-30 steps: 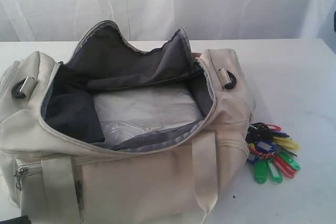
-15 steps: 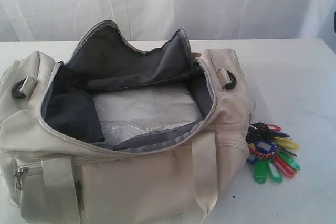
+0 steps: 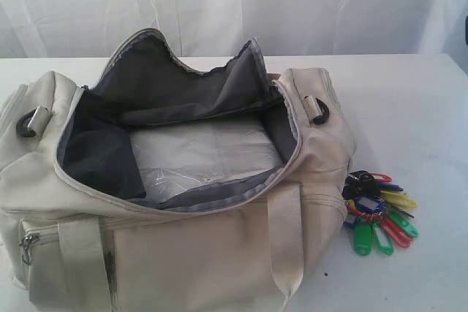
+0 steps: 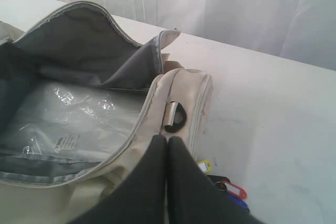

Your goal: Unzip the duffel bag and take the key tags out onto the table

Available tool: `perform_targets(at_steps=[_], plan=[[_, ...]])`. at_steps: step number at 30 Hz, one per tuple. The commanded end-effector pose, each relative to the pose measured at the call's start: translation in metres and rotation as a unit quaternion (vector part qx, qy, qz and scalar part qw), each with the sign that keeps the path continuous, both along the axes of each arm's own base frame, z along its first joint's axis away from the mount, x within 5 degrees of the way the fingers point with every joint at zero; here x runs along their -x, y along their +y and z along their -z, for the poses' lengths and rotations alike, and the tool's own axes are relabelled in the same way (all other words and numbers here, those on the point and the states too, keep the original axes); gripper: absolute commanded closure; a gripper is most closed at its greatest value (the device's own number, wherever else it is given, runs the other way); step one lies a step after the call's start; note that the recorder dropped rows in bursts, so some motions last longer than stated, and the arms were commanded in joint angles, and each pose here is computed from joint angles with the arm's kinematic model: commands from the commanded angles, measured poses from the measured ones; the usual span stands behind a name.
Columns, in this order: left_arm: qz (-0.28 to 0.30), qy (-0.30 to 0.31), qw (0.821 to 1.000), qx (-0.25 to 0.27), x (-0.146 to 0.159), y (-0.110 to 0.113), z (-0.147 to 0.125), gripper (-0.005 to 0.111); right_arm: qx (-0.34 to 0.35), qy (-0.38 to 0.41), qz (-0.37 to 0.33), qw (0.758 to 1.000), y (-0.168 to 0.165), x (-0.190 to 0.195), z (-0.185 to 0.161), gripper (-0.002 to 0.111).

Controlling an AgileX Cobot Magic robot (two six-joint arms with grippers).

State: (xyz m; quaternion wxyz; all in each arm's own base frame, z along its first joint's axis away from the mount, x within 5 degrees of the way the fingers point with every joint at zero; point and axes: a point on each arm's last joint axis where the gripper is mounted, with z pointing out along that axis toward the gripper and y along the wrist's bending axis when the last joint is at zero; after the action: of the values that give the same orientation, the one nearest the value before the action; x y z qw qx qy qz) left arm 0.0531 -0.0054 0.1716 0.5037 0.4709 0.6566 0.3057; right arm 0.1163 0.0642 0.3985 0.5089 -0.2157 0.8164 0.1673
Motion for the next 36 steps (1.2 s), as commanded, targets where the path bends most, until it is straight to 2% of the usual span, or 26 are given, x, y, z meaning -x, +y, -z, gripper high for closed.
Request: perform_targets(at_steps=[1,4,7,8,9,11,12,13,19,32,36], plan=[[0.003,-0.003,1.0,0.006,0.0,-0.001,0.0,0.107,-0.001,0.0,0.002,1.0,0.0,0.0,0.002,0.108],[0.005,0.047,0.999,0.015,0.003,-0.002,0.009,0.107,-0.001,0.0,0.002,1.0,0.0,0.0,0.002,0.108],[-0.044,0.093,0.985,0.139,0.006,-0.002,0.014,0.107,-0.001,0.0,0.002,1.0,0.0,0.0,0.002,0.108],[-0.081,0.105,0.965,0.226,0.006,-0.002,0.015,0.107,-0.001,0.0,0.002,1.0,0.0,0.0,0.002,0.108],[-0.106,0.109,0.947,0.285,0.006,-0.002,0.015,0.107,-0.001,0.0,0.002,1.0,0.0,0.0,0.002,0.108],[-0.158,0.115,0.892,0.407,0.006,-0.002,0.015,0.107,-0.001,0.0,0.002,1.0,0.0,0.0,0.002,0.108],[-0.175,0.117,0.869,0.447,0.006,-0.002,0.015,0.107,-0.001,0.0,0.002,1.0,0.0,0.0,0.002,0.108],[-0.183,0.115,0.856,0.469,0.006,-0.002,0.015,0.107,-0.001,0.0,0.002,1.0,0.0,0.0,0.002,0.108],[-0.202,0.116,0.825,0.515,0.006,-0.002,0.015,0.107,-0.001,0.0,0.002,1.0,0.0,0.0,0.002,0.108],[-0.202,0.116,0.826,0.514,0.006,-0.002,0.015,0.107,-0.001,0.0,0.002,1.0,0.0,0.0,0.002,0.108],[-0.197,0.099,0.835,0.504,0.005,-0.001,0.012,0.107,-0.001,0.0,0.002,1.0,0.0,0.0,0.002,0.108]])
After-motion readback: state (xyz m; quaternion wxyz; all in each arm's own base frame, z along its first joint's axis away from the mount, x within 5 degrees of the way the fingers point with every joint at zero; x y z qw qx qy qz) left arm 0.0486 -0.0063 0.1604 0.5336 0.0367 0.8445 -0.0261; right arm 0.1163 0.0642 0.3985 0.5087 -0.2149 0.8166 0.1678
